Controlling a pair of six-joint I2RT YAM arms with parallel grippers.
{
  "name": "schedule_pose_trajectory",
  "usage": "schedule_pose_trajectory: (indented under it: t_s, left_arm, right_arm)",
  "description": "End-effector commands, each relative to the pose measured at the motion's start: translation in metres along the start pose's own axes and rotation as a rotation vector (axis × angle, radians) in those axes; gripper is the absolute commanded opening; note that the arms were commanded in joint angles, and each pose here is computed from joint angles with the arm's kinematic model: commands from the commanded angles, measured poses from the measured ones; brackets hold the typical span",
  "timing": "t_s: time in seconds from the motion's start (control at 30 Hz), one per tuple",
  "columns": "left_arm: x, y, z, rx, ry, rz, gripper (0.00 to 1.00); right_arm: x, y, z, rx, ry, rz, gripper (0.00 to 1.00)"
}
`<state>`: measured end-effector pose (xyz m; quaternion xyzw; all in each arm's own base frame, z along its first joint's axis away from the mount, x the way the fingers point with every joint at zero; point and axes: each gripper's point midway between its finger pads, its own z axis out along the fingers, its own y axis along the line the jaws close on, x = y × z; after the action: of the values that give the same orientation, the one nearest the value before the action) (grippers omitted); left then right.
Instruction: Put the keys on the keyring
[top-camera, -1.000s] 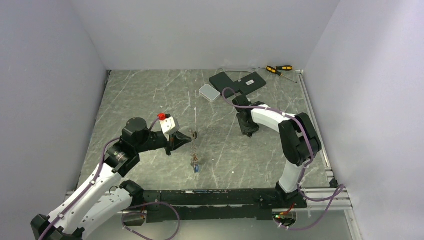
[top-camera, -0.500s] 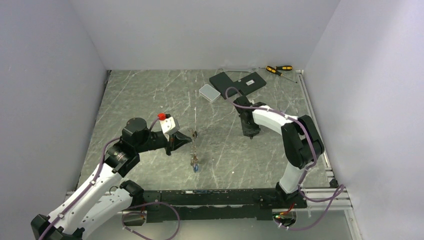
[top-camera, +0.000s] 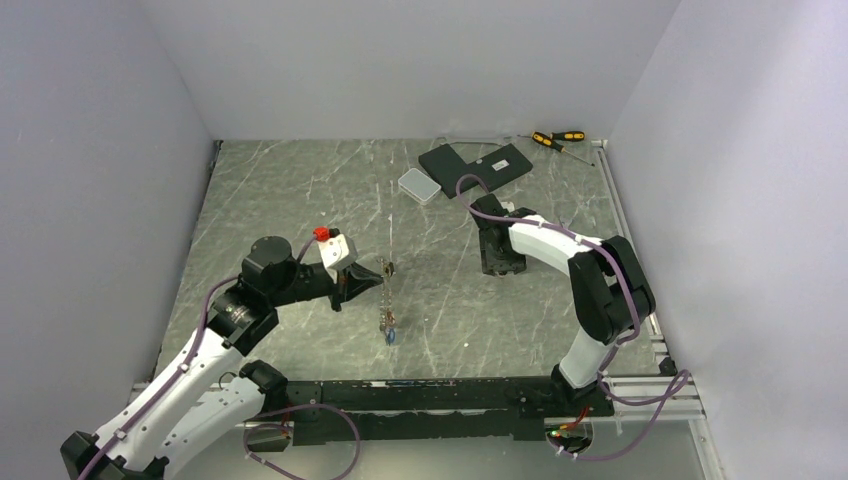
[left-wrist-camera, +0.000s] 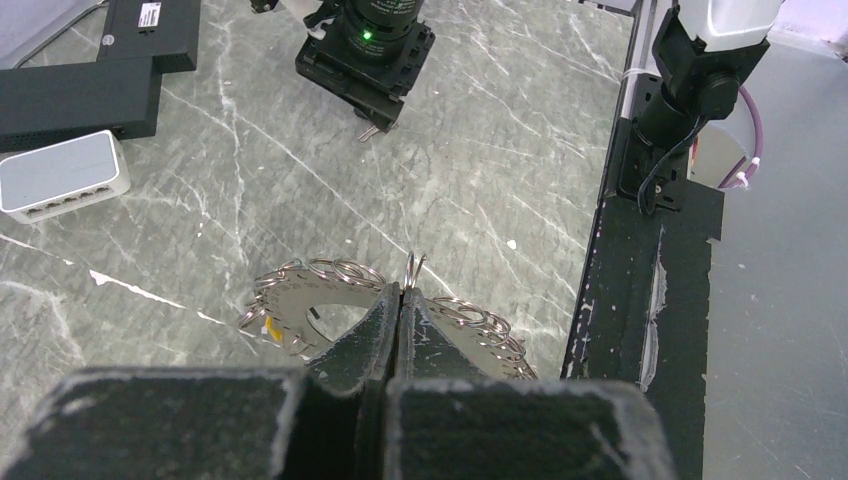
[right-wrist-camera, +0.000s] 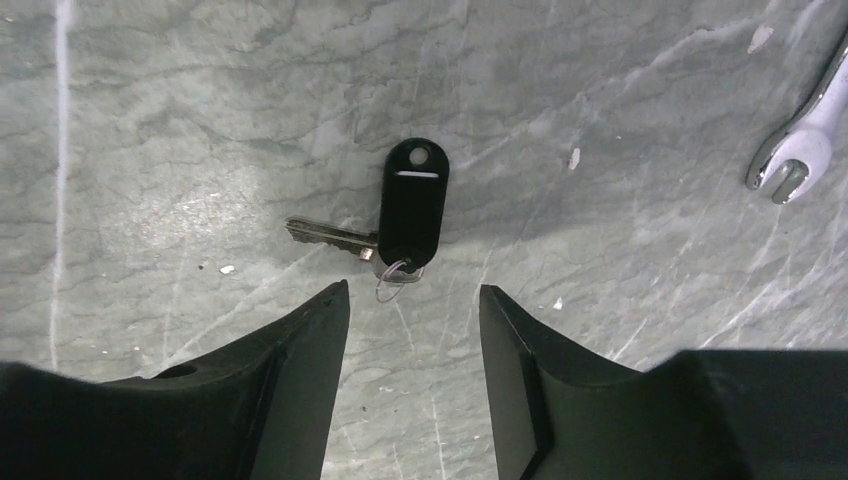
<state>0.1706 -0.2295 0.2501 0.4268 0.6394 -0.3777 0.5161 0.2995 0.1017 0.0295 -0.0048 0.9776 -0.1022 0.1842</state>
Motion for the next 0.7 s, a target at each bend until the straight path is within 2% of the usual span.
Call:
schedule_pose_trajectory:
  t_s: [0.0,0.1,0.33,0.67]
  left_arm:
    - [-0.037,-0.003,-0.005,0.010,-0.096,0.093,0.00]
    - [-0.036,-0.003,-0.005,0.005,-0.094,0.092,0.00]
    - [-0.035,-0.002,-0.004,0.007,-0.091,0.089,0.00]
    - [-0.037,-0.003,-0.006,0.003,-0.096,0.096,0.00]
  right_arm:
    - [-0.018,0.008,-0.009,-0.041,-0.071,0.050,0.54]
    - [-0.018,0.008,-0.006,-0.032,-0.071,0.056,0.53]
    - [-0.009,0.002,0.001,0.003,-0.050,0.049,0.39]
    - [-0.001,0.001,0.012,0.019,-0.033,0.035,0.34]
